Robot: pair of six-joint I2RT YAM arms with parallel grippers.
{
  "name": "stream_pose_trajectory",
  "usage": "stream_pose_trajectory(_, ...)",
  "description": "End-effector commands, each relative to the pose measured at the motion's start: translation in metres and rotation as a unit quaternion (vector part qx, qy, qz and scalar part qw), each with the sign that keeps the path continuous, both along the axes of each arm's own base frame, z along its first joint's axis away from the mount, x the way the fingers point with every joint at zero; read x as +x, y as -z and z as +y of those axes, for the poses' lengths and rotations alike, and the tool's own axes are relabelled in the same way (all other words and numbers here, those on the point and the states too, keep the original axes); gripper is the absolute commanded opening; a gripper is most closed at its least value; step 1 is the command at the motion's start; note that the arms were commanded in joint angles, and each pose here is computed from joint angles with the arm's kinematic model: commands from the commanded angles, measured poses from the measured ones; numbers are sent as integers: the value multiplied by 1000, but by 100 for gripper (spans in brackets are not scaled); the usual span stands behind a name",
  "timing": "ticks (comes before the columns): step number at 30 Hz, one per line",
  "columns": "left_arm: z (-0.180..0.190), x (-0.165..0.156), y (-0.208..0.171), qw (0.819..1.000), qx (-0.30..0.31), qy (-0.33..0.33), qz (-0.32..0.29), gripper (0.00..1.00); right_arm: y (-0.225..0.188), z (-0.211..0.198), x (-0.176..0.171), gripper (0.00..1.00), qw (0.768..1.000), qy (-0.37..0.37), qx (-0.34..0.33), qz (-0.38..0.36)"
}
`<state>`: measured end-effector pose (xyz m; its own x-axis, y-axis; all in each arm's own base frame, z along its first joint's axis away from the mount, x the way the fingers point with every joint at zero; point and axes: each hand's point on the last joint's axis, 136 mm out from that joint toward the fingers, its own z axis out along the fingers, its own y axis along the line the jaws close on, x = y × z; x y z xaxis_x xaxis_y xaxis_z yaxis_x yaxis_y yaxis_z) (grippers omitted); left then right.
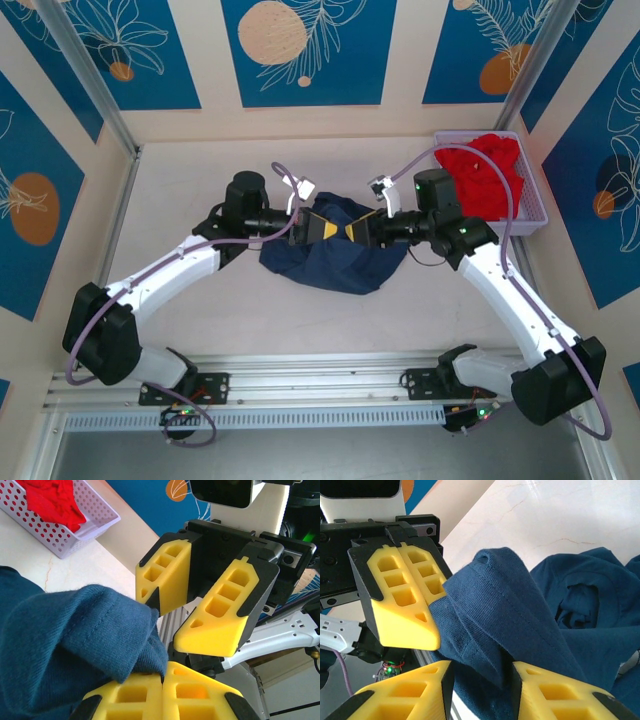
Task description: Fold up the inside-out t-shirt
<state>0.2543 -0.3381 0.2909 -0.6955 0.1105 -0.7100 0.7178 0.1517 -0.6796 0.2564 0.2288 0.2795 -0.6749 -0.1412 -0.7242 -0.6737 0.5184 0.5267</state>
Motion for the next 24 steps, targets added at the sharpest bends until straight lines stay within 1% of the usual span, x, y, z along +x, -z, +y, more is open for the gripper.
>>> stream_pose_trajectory(1,0,4,-15,1000,-11,1,-23,0,-2,5,-3,34,1000,-22,8,-8)
stream_pose_trajectory(3,1,4,-15,1000,-11,1,-24,0,-3,6,-3,27,1000,-24,11,-7)
stream_pose_trajectory(7,1,6,-10,1000,-3,-6,-24,0,-13,6,-7,0,999,-34,22,-14)
stream_pose_trajectory(9,4,13,-3,999,11,-24,-23,0,-22,5,-13,0,999,-40,28,-16)
stream_pose_trajectory(11,11,27,10,997,44,-65,-19,1,-35,5,-21,0,998,-50,45,-11)
stream_pose_trajectory(12,16,33,16,995,61,-83,-20,11,-40,6,-24,0,997,-56,56,-6)
stream_pose_trajectory(13,20,38,22,992,79,-96,-21,24,-45,9,-26,0,995,-63,71,2)
stream_pose_trajectory(14,26,43,27,989,96,-109,-26,33,-50,13,-27,0,994,-68,89,15)
stream_pose_trajectory(16,41,48,34,981,131,-137,-44,44,-55,21,-28,0,989,-79,118,39)
stream_pose_trajectory(17,51,51,37,975,149,-157,-54,47,-54,26,-26,0,988,-79,124,50)
stream_pose_trajectory(20,75,54,45,957,196,-202,-68,52,-46,38,-20,0,987,-71,121,72)
stream_pose_trajectory(21,78,51,46,956,200,-203,-70,53,-42,41,-18,0,987,-68,119,80)
stream_pose_trajectory(22,79,46,45,957,198,-198,-72,54,-38,44,-15,0,987,-62,115,88)
stream_pose_trajectory(24,73,32,37,968,169,-171,-75,56,-30,48,-8,0,988,-49,106,103)
